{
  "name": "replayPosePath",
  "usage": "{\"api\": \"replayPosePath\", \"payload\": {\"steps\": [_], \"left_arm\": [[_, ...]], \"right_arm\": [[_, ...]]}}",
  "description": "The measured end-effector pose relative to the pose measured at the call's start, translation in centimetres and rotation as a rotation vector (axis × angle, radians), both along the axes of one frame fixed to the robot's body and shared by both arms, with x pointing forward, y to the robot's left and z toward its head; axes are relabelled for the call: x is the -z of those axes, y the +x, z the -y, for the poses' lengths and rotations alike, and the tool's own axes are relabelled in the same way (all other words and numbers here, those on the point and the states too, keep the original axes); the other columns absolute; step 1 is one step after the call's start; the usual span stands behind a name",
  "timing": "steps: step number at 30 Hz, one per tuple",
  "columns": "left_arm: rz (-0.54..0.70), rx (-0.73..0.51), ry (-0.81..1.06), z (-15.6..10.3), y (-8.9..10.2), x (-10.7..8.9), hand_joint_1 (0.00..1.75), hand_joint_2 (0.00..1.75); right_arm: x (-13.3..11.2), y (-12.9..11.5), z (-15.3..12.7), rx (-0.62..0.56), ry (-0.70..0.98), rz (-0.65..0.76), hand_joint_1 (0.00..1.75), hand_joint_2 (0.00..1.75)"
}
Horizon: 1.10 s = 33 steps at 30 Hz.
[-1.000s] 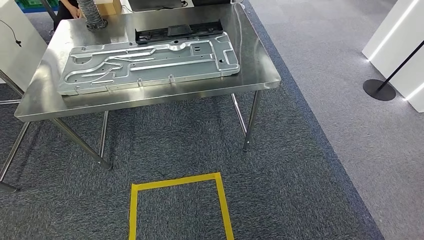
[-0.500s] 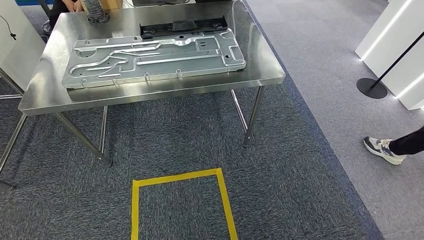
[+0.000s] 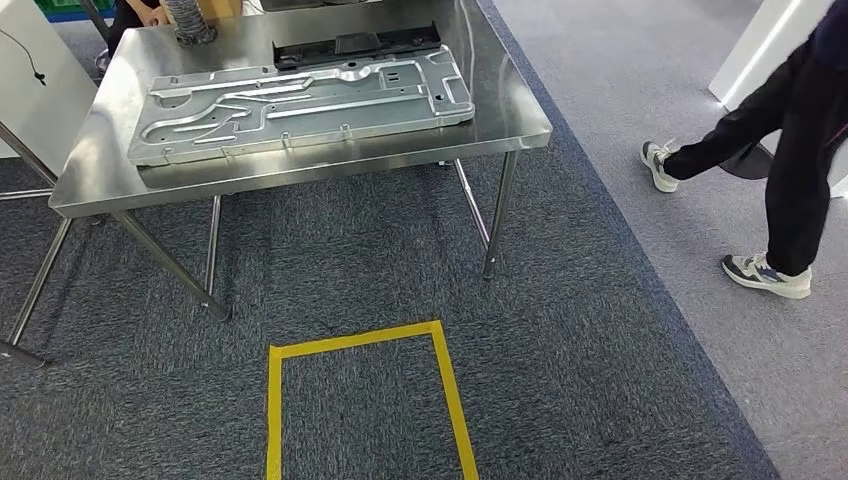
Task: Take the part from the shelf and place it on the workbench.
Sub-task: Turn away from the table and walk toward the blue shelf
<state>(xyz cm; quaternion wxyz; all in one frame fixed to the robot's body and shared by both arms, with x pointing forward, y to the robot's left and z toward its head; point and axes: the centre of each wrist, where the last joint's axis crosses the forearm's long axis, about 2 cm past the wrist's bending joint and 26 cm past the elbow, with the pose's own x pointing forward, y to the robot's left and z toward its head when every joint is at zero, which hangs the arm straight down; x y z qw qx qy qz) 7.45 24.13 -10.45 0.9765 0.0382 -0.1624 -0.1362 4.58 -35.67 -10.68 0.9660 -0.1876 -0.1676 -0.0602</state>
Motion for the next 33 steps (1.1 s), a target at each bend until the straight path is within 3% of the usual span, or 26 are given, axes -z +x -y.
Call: {"api": "replayPosePath", "payload": {"steps": [4,15,17,19,21,24,26,27,28,30,31,33], "left_arm": [[0.004,0.0,0.005,0.0,0.4,-0.1,0.0,0.0],[-0.003,0.002,0.008,0.0,0.3,-0.1,0.0,0.0],[-0.004,0.003,0.009,0.0,0.3,-0.1,0.0,0.0],[-0.005,0.005,0.009,0.0,0.4,-0.1,0.0,0.0],[-0.004,0.009,0.009,0.0,0.4,-0.1,0.0,0.0],[-0.003,0.019,0.011,0.1,0.4,-0.1,0.0,0.0],[-0.003,0.025,0.012,0.1,0.4,-0.1,0.0,0.0],[-0.003,0.026,0.012,0.1,0.4,-0.1,0.0,0.0],[-0.003,0.027,0.011,0.1,0.4,-0.1,0.0,0.44],[-0.006,0.03,0.007,0.1,0.3,-0.1,0.0,1.31],[-0.008,0.032,0.004,0.1,0.3,-0.1,0.0,1.75],[-0.014,0.037,-0.001,0.1,0.4,-0.1,0.0,1.75]], "right_arm": [[0.0,0.1,-0.5,-0.024,0.007,-0.004,0.0,1.75],[0.1,0.3,-1.4,-0.079,0.028,-0.043,0.0,1.75],[0.1,0.4,-1.6,-0.092,0.034,-0.05,0.0,0.87],[0.1,0.7,-1.8,-0.103,0.045,-0.054,0.0,0.87],[0.1,0.9,-2.1,-0.11,0.06,-0.063,0.0,1.75],[0.2,0.9,-2.9,-0.124,0.079,-0.086,0.0,1.75],[0.2,1.0,-3.3,-0.138,0.08,-0.094,0.0,0.87],[0.2,1.0,-3.5,-0.145,0.079,-0.096,0.0,0.87],[0.2,1.0,-3.6,-0.151,0.078,-0.099,0.0,0.87],[0.2,1.0,-3.9,-0.16,0.079,-0.107,0.0,1.75],[0.2,1.0,-4.0,-0.166,0.081,-0.112,0.0,1.75],[0.2,1.0,-4.4,-0.18,0.084,-0.125,0.0,1.75]]}}
